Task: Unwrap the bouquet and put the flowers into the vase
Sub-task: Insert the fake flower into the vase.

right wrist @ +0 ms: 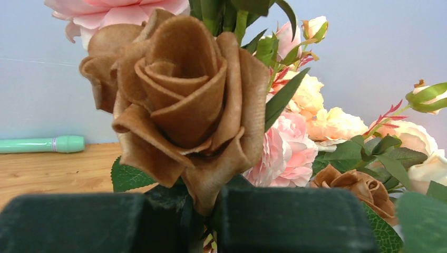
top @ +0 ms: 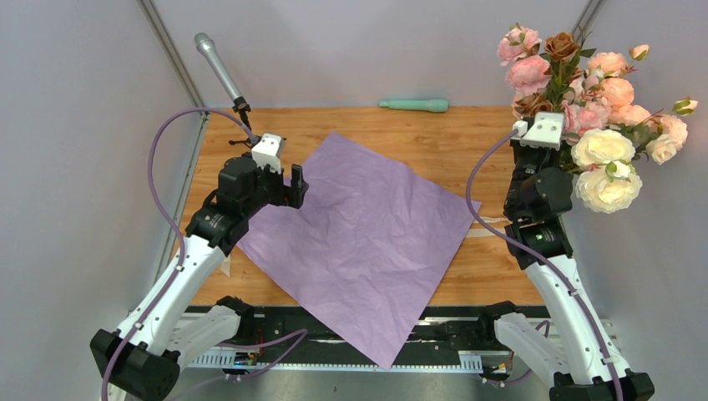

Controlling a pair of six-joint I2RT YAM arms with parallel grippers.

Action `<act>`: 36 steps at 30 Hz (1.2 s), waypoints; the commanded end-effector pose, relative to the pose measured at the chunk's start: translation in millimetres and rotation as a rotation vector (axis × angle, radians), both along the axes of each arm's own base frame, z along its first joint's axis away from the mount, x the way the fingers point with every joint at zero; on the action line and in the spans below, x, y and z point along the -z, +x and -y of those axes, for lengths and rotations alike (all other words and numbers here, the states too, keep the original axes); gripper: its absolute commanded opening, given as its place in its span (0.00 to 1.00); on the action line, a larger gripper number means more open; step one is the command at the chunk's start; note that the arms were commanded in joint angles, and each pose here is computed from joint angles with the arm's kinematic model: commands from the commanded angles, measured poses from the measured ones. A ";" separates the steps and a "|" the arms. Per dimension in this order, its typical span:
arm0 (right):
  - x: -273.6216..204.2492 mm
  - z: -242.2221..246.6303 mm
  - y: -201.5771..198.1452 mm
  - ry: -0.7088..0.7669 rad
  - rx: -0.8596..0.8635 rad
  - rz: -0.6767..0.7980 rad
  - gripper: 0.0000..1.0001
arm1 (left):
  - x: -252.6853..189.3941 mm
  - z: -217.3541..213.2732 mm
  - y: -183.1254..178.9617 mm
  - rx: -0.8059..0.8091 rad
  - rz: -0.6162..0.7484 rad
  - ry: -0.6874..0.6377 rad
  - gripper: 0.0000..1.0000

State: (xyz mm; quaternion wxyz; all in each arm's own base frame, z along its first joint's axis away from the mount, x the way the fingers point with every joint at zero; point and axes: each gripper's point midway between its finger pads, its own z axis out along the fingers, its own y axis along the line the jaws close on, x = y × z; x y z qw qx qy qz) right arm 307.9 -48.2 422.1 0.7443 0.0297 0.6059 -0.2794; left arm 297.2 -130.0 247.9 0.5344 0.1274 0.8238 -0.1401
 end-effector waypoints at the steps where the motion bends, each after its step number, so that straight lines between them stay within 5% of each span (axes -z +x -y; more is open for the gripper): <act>1: 18.1 7.4 1.4 0.027 0.042 -0.047 0.01 | -11.3 0.1 -0.3 0.011 0.047 -0.009 1.00; 36: 29.4 -31.9 -8.9 0.106 -0.165 -0.105 0.72 | -11.4 1.0 -1.5 0.016 0.046 -0.016 1.00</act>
